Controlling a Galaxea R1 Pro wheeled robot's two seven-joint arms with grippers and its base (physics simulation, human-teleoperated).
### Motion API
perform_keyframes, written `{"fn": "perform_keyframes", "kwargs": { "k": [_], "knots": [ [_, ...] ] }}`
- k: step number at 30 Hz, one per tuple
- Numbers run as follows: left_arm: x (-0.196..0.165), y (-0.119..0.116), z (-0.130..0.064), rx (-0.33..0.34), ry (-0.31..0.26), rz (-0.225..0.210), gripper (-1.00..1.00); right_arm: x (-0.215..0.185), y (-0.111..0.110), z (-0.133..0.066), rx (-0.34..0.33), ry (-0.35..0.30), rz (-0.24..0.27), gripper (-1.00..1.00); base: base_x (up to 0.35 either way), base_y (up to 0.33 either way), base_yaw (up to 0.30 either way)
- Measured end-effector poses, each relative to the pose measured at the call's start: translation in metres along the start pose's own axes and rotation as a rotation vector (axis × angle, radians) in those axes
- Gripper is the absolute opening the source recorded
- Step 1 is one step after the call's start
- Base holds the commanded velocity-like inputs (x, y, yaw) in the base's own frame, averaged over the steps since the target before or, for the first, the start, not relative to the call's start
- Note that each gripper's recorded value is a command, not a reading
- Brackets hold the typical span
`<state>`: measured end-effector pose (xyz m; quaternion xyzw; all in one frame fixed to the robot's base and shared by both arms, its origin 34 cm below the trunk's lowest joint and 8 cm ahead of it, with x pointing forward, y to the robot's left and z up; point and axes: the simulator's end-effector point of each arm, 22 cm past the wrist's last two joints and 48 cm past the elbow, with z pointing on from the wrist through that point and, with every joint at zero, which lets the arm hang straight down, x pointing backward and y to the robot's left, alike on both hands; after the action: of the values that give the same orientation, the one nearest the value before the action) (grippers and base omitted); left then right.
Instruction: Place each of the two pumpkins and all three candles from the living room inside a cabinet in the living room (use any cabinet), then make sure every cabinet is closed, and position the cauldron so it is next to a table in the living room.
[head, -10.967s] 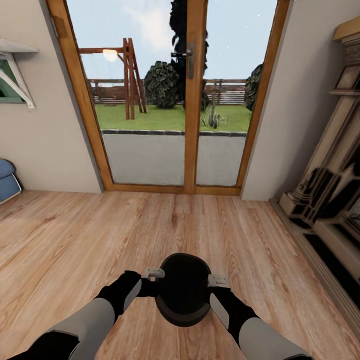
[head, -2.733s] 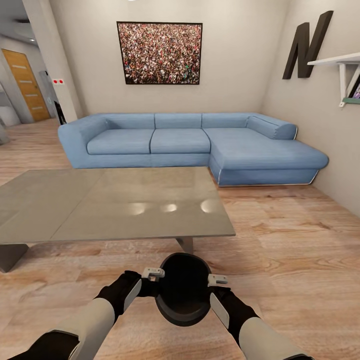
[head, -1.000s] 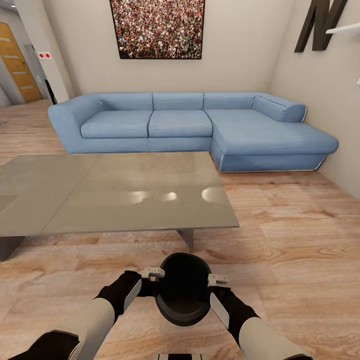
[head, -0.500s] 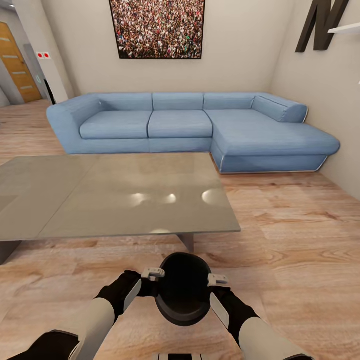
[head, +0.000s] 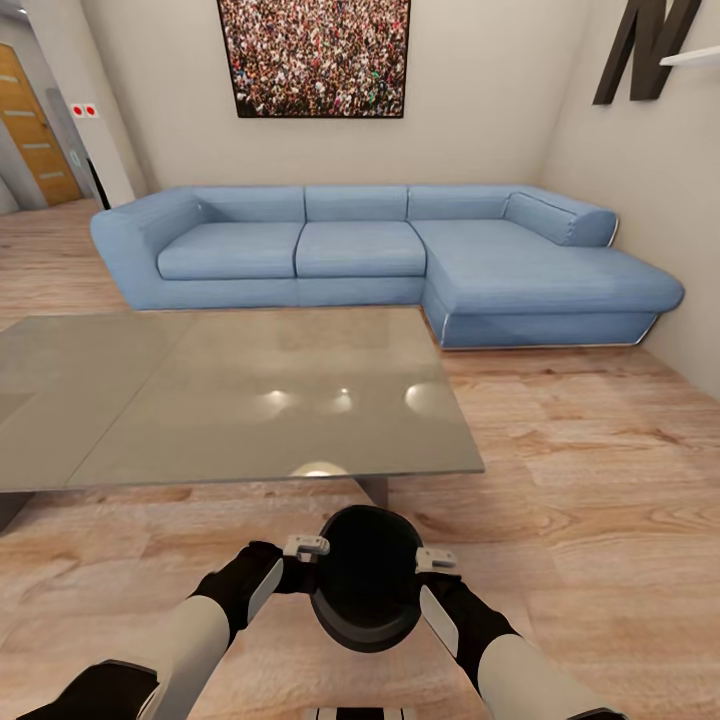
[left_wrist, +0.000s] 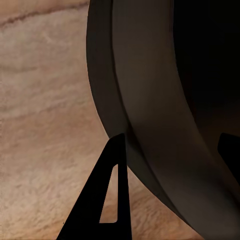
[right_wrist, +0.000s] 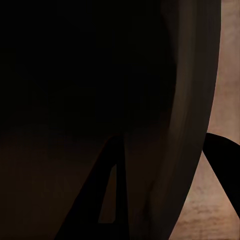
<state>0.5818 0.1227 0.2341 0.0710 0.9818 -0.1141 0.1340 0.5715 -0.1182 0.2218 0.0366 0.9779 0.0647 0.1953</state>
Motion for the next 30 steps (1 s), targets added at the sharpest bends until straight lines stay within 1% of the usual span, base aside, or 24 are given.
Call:
{"fn": "perform_keyframes", "kwargs": {
  "k": [12,30],
  "knots": [
    [-0.0005,0.0000,-0.0001,0.000,-0.001,0.000,-1.00,-0.0005,0.0000,-0.0001,0.000,-0.001,0.000,-1.00,0.080,0.000,0.000],
    [-0.0002,0.0000,0.0000,0.000,0.000,0.000,-1.00,-0.0002,0.0000,0.0000,0.000,0.000,0.000,-1.00,0.005,0.000,0.000]
  ]
}}
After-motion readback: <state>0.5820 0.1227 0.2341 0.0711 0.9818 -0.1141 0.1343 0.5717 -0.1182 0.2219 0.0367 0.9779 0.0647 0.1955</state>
